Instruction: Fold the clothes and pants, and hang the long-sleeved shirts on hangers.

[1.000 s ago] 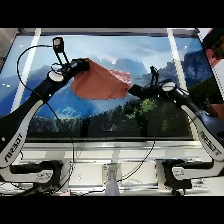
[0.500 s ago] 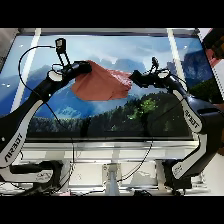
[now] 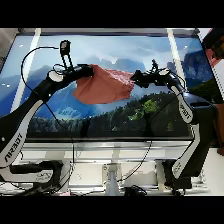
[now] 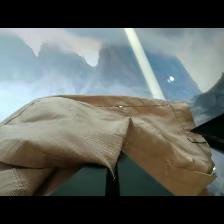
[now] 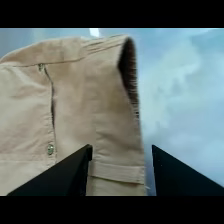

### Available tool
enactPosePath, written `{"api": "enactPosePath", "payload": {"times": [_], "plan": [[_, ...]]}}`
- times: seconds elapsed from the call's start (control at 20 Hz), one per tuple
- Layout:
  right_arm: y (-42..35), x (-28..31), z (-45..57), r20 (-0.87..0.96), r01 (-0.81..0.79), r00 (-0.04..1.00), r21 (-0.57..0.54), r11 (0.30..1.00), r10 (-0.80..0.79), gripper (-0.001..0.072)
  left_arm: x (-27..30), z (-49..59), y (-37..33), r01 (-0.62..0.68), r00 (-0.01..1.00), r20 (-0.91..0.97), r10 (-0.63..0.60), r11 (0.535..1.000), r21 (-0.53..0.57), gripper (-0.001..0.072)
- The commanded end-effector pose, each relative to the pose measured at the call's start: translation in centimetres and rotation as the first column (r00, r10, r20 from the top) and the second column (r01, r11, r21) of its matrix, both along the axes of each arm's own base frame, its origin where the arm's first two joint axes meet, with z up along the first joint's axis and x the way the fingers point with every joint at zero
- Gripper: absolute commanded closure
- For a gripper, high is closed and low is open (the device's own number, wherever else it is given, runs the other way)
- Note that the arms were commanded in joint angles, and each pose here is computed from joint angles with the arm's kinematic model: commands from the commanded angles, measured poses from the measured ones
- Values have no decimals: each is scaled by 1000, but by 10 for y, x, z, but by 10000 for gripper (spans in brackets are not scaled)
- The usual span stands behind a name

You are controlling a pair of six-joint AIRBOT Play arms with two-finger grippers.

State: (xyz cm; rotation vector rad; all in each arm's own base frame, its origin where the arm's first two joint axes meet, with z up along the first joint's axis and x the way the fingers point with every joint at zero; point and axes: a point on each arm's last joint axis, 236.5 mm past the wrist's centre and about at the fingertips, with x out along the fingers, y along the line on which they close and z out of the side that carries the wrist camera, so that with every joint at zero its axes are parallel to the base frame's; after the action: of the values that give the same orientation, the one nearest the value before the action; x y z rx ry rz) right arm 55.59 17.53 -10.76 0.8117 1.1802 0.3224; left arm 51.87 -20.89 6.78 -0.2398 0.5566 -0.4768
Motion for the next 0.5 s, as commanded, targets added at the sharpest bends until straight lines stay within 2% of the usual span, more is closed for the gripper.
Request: {"api": "enactPosePath", "payload": {"times": [0.0,0.1,0.2,0.35,0.45], "plan": [[25,3,4,15,-60,998,3,998,60,289,-4,-4,-4,25,1000,-15,-25,1000,7,687],[35,4,8,31,-77,997,-2,997,77,417,-5,-4,-4,26,1000,-15,-26,1000,7,692],[31,2,6,32,-88,996,-19,996,89,690,-9,-7,-7,52,998,-31,-52,999,14,692],[15,-20,2,-9,-201,979,-93,975,201,691,-39,-36,-13,141,974,-185,-131,989,42,693],[-1,-48,-5,-67,-356,934,-203,912,350,691,-69,-75,10,130,919,-387,-70,983,131,694]]}}
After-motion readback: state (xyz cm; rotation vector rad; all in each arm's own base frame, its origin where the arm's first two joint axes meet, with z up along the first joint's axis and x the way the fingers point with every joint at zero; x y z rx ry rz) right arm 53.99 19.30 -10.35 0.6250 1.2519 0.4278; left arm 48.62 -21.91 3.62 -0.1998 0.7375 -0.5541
